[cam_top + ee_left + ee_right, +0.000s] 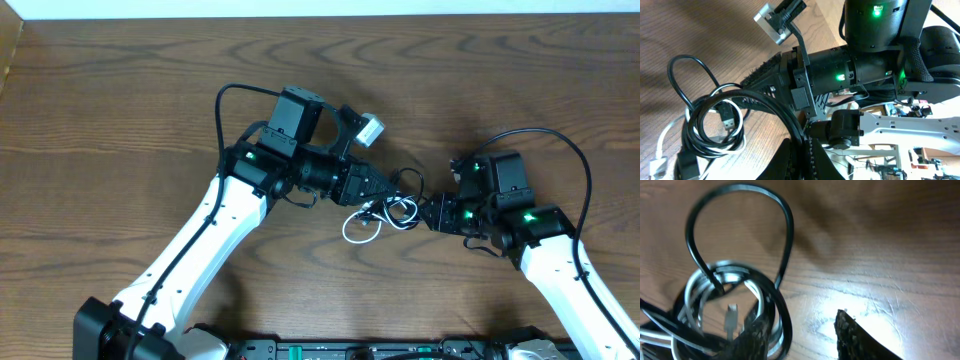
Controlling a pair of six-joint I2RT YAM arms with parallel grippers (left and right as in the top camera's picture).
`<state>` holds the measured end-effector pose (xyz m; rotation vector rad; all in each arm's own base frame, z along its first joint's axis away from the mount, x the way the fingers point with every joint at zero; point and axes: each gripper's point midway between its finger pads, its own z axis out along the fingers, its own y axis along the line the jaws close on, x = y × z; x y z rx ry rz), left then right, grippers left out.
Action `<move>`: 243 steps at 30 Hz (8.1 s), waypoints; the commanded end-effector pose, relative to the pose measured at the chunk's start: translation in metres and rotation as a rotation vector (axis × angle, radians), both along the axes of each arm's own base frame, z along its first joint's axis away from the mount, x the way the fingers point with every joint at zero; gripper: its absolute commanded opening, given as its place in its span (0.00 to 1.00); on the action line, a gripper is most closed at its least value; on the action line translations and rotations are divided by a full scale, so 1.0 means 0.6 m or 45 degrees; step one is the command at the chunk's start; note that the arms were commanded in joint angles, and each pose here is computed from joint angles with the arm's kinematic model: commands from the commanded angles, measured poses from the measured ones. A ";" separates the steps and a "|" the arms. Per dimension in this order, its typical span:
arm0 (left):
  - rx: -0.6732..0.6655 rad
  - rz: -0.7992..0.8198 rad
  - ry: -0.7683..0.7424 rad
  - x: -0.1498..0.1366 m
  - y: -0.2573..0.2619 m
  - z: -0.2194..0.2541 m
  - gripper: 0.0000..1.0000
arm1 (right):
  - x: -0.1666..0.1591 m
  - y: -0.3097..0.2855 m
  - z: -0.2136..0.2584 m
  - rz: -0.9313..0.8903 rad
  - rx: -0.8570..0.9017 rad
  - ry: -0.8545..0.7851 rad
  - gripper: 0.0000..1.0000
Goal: Untangle cables
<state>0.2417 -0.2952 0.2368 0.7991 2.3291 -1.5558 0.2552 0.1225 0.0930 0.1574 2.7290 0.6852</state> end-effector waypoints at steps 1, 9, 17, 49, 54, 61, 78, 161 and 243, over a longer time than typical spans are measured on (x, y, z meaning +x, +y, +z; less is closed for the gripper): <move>-0.047 -0.027 -0.027 -0.010 0.001 0.022 0.07 | -0.001 0.011 0.002 0.019 0.043 -0.003 0.39; -0.046 -0.023 -0.020 -0.010 0.001 0.022 0.07 | -0.005 0.008 -0.009 -0.021 0.040 0.049 0.01; -0.023 0.025 -0.020 0.004 0.013 0.017 0.07 | -0.019 -0.096 -0.078 -0.276 -0.368 0.211 0.01; 0.628 0.358 0.073 0.048 0.107 -0.144 0.44 | -0.007 0.012 -0.033 0.037 0.113 0.134 0.01; 0.669 0.326 0.161 0.043 0.078 -0.186 0.44 | -0.032 -0.026 -0.060 -0.027 -0.059 0.228 0.02; 0.740 0.338 0.165 0.059 0.037 -0.253 0.44 | -0.043 -0.023 -0.061 -0.018 -0.047 0.265 0.01; 0.903 0.373 -0.182 0.081 -0.022 -0.307 0.45 | -0.043 -0.023 -0.061 -0.021 -0.046 0.267 0.01; 0.858 0.553 -0.002 0.086 0.223 -0.156 0.07 | -0.046 -0.300 -0.075 -0.925 -0.712 0.310 0.01; -0.120 -0.056 0.029 0.010 -0.017 0.012 0.08 | 0.044 0.065 0.052 0.356 0.406 -0.260 0.83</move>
